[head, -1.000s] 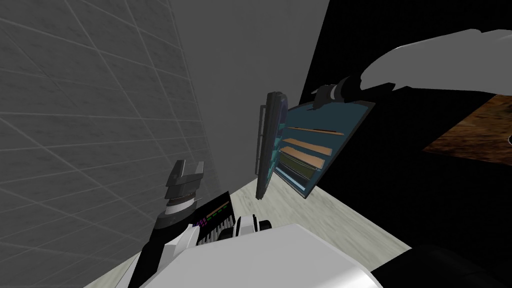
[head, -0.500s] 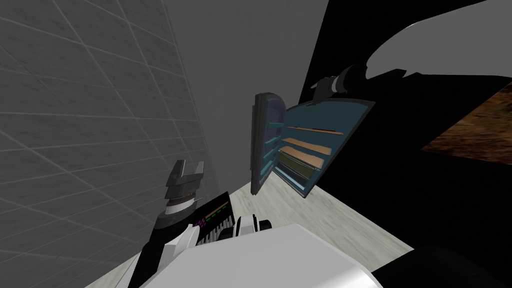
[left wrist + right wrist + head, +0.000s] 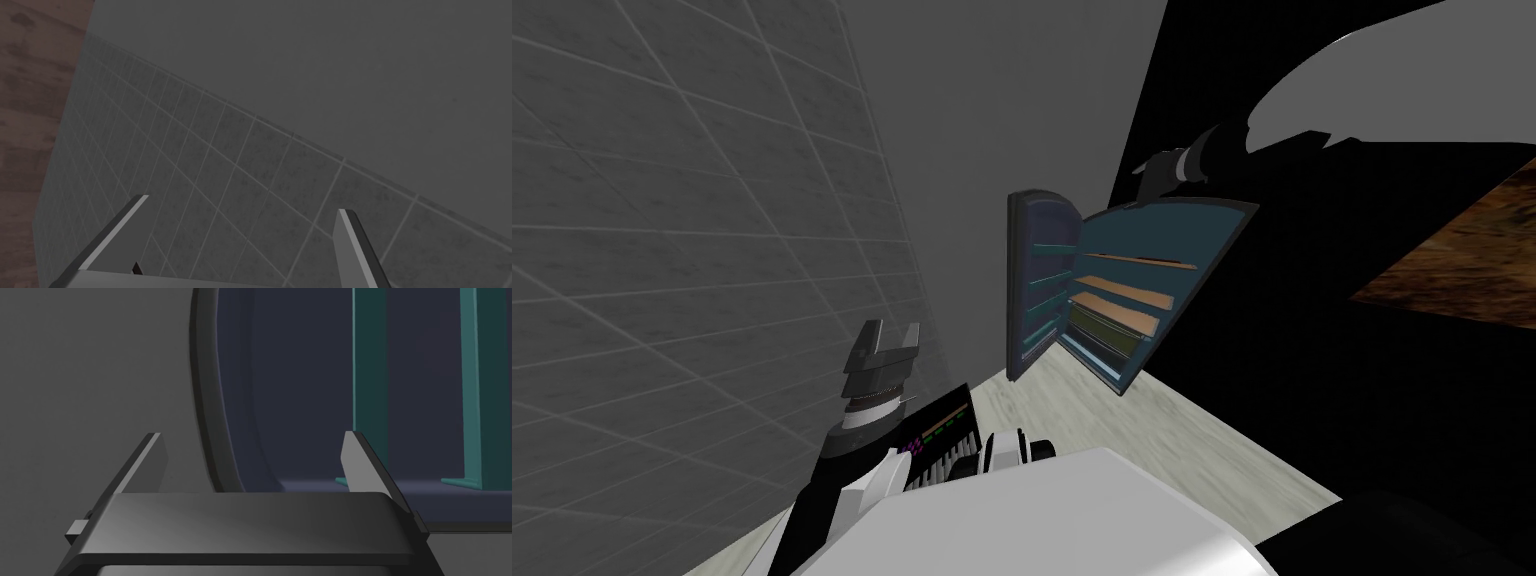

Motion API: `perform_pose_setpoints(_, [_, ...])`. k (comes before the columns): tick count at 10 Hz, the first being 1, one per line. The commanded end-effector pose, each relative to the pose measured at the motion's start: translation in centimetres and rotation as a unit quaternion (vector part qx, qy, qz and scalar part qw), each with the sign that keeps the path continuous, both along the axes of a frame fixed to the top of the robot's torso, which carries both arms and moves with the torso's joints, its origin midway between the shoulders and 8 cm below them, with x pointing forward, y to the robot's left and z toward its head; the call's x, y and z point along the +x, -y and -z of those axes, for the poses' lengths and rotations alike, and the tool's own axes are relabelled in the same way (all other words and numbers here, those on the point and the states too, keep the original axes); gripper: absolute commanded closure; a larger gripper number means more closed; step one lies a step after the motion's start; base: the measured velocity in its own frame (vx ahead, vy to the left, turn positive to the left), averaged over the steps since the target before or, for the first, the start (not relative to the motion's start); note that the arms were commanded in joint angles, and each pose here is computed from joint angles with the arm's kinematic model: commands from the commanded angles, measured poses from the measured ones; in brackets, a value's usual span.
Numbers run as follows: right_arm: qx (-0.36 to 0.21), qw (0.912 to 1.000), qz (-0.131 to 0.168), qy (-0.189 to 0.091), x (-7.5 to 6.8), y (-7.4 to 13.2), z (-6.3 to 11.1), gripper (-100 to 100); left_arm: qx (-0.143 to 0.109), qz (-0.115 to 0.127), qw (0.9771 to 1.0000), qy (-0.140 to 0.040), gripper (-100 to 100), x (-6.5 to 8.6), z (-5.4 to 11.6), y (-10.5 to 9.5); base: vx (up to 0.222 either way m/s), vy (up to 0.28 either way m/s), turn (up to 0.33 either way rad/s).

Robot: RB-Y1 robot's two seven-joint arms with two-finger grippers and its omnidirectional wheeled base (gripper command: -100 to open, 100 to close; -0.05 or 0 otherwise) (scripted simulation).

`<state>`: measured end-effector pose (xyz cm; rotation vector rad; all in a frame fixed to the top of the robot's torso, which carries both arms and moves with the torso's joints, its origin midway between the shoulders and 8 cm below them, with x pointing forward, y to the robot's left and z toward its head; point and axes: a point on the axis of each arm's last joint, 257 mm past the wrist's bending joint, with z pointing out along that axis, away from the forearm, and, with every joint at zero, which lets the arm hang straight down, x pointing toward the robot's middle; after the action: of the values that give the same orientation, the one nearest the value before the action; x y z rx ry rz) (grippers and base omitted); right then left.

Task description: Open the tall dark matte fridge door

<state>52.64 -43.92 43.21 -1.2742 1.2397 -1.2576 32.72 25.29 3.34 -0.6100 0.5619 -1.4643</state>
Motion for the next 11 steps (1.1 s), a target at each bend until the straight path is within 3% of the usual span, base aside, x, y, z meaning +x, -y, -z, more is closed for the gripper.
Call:
perform_pose_setpoints(1, [0.0,1.0,0.0,0.0,0.0,-0.14,-0.08,-100,0.0,0.0,1.0,0.0,0,0.0,0.0,0.0,-0.007,0.008,-0.024])
perform_pose_setpoints(11, [-0.001,1.0,-0.003,0.0,-0.21,-0.93,-0.69,-100,0.0,0.0,1.0,0.0,0,0.0,0.0,0.0,0.002,-0.005,-0.002])
